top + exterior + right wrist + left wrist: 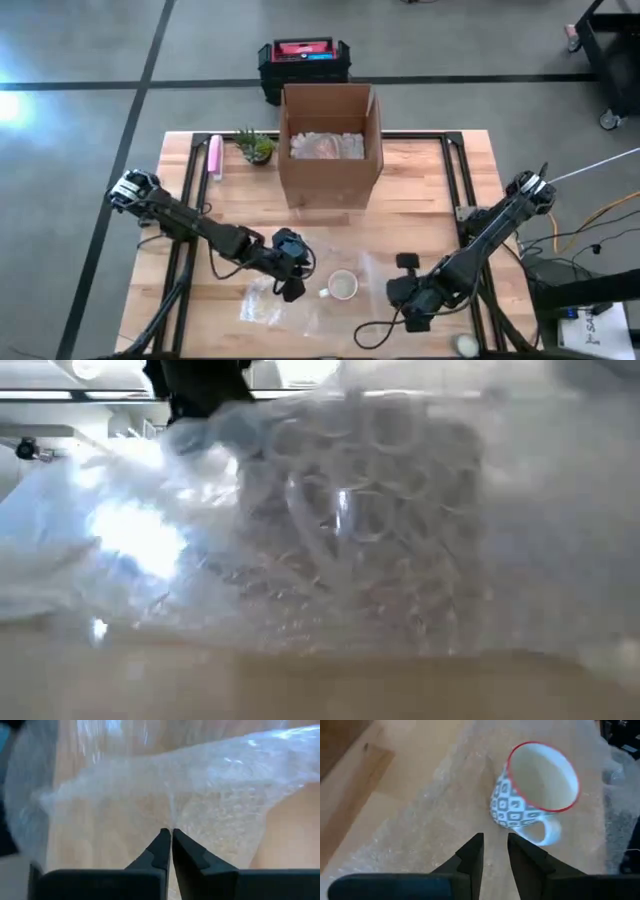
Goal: Wrap mug
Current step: Wrap the gray mug with the bubble wrap
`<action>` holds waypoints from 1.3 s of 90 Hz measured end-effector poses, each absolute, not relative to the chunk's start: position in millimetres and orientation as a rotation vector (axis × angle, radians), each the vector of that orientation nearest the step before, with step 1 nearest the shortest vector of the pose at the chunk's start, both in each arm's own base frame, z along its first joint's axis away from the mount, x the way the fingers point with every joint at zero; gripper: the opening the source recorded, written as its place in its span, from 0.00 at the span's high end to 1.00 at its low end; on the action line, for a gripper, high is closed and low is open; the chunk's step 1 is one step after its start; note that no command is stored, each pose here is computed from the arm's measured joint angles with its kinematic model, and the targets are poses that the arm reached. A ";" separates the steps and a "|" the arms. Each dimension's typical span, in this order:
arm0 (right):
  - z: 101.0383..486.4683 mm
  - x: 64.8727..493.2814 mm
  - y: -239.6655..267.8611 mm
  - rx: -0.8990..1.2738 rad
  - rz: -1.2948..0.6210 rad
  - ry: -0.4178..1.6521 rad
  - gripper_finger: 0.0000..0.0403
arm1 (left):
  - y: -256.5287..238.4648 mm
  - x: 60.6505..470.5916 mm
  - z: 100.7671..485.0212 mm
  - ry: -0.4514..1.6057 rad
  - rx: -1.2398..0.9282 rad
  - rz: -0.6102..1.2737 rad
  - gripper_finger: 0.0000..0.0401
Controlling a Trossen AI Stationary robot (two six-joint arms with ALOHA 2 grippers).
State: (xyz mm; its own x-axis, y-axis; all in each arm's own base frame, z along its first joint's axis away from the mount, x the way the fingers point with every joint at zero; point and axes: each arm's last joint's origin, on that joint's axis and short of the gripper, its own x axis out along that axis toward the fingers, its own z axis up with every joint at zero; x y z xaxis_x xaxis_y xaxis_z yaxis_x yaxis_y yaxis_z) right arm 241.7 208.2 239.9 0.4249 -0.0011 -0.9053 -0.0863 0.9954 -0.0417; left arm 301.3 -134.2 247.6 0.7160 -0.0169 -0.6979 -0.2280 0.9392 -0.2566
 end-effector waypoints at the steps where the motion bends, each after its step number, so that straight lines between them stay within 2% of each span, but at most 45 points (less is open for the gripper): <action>1: 242.0 243.0 208.1 -0.095 0.051 1.118 1.00 | -134.7 301.4 248.5 0.766 -0.337 0.117 0.81; 20: 260.4 271.4 201.7 -0.155 0.056 0.915 1.00 | -137.3 302.3 252.9 0.741 -0.337 0.111 0.81; 41: 248.0 312.3 192.1 -0.196 0.074 0.784 1.00 | -143.0 311.6 264.9 0.585 -0.395 0.050 0.81; 66: 221.8 329.1 181.7 -0.244 0.036 0.858 1.00 | -151.5 330.5 240.7 0.578 -0.360 0.037 0.81; 76: 241.8 314.5 181.0 -0.238 0.041 0.957 1.00 | -152.7 333.5 230.7 0.609 -0.334 0.041 0.81; 83: 261.9 296.1 181.4 -0.157 0.023 1.043 1.00 | -153.8 333.0 229.5 0.618 -0.329 0.036 0.81; 89: 264.6 276.6 180.0 -0.102 -0.032 1.158 1.00 | -155.0 331.9 230.3 0.619 -0.328 0.029 0.81; 100: 247.5 243.5 187.1 -0.054 -0.153 1.317 0.94 | -155.3 330.6 233.8 0.609 -0.330 0.022 0.81; 117: 197.8 189.6 210.0 -0.061 -0.250 1.455 0.73 | -156.4 330.0 233.7 0.610 -0.330 0.019 0.81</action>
State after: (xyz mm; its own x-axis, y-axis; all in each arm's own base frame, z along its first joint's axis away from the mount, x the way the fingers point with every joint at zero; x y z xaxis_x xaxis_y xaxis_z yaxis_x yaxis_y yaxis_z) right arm 189.6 210.0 197.8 0.0946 -0.2050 -0.9742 0.1313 0.9726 -0.1919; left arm 330.0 -156.4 233.7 0.8210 -0.0787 -0.5655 -0.1144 0.9477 -0.2981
